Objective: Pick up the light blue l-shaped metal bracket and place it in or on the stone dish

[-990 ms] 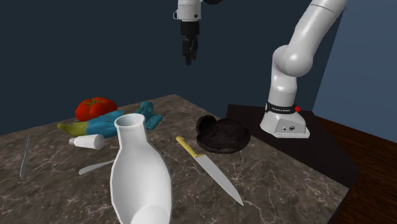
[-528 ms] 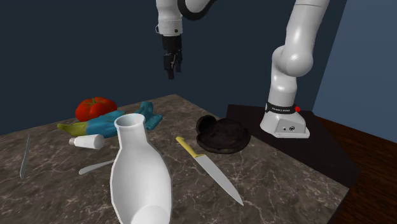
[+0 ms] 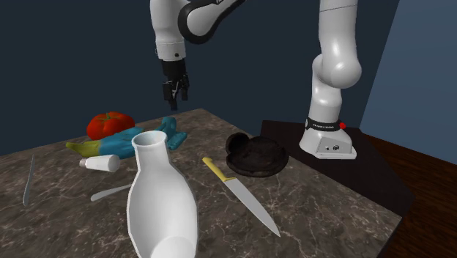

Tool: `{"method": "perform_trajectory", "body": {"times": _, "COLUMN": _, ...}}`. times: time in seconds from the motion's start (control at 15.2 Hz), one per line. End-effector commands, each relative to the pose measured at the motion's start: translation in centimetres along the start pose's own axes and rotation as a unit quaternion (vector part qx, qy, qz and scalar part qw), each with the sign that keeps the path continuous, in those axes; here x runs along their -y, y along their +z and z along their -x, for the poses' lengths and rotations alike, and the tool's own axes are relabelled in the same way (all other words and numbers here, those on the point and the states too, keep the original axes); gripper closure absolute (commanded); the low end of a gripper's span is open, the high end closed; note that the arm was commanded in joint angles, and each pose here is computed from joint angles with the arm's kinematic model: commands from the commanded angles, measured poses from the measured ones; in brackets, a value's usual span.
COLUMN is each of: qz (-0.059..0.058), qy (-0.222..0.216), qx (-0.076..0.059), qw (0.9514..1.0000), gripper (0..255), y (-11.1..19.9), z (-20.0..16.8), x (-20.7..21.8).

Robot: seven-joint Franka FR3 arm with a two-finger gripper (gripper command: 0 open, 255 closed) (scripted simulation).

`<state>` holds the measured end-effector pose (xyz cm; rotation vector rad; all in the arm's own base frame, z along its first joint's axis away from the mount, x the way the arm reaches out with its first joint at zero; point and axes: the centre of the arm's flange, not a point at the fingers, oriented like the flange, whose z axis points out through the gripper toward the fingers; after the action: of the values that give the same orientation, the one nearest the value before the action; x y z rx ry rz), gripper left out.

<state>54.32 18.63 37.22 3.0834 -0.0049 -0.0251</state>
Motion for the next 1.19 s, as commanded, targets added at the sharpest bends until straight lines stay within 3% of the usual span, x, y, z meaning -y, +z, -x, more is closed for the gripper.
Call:
{"method": "perform_trajectory", "body": {"times": 0.0, "qz": -0.002, "qy": 0.001, "qx": 0.002, "qw": 1.0000, "gripper": 0, "y": 1.1, "z": -1.4, "x": 1.8}}
{"method": "perform_trajectory", "body": {"times": 0.2, "qz": -0.004, "qy": 0.001, "qx": 0.004, "qw": 1.0000, "gripper": 0, "y": 2.9, "z": -3.8, "x": 4.1}}
{"method": "perform_trajectory", "body": {"times": 0.66, "qz": -0.004, "qy": 0.001, "qx": 0.004, "qw": 1.0000, "gripper": 0, "y": 6.5, "z": -3.8, "x": 4.1}}
{"method": "perform_trajectory", "body": {"times": 1.12, "qz": -0.004, "qy": 0.001, "qx": 0.004, "qw": 1.0000, "gripper": 0, "y": 6.9, "z": -3.8, "x": 4.1}}
